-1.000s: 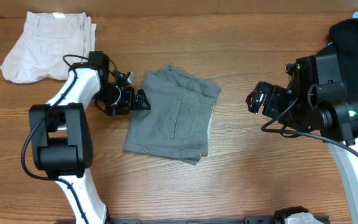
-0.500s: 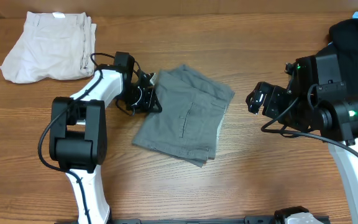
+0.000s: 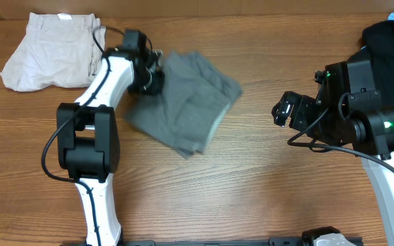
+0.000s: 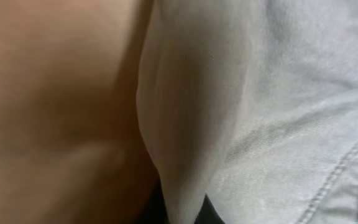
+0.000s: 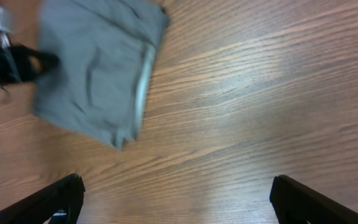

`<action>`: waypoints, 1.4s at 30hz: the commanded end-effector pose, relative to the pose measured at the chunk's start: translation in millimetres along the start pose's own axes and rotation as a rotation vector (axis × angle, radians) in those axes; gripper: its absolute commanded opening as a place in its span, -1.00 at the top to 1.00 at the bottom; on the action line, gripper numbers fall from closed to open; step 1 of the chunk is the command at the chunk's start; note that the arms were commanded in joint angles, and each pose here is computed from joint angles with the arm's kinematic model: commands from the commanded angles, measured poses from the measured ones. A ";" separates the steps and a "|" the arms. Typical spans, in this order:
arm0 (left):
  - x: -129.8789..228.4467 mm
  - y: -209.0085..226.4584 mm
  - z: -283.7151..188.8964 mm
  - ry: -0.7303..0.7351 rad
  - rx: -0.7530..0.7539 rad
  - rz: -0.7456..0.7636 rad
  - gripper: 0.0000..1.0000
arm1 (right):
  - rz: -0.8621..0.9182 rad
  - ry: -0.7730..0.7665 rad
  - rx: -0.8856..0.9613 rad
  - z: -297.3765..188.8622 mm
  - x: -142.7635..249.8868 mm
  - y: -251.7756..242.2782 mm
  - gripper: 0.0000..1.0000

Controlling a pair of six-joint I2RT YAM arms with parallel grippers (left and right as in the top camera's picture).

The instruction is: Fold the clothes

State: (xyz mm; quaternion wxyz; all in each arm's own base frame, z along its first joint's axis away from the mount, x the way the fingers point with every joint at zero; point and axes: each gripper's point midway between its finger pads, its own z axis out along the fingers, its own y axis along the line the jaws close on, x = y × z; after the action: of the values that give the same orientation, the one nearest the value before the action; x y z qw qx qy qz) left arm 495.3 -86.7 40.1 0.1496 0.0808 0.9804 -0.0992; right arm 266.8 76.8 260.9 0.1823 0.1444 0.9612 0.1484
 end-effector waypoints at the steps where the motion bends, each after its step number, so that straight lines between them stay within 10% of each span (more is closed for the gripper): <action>1: -42.9 44.3 -33.0 -0.131 -0.165 -0.021 0.92 | -0.007 -0.032 0.004 -8.5 -3.0 -1.4 -1.00; 25: -136.6 145.1 -156.0 -0.535 -0.300 -0.091 0.92 | 0.056 0.002 0.020 -8.4 5.4 -5.5 -1.00; 42: -131.5 197.3 -186.5 -0.596 -0.414 -0.271 0.89 | 0.057 0.007 0.023 -7.9 6.0 -6.0 -1.00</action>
State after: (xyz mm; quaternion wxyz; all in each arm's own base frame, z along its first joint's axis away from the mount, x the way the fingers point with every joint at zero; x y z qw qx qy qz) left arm 602.0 100.6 197.9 0.3989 -0.0621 0.9139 0.0424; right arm 256.8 73.6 256.0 0.1587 0.1703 0.9623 0.1410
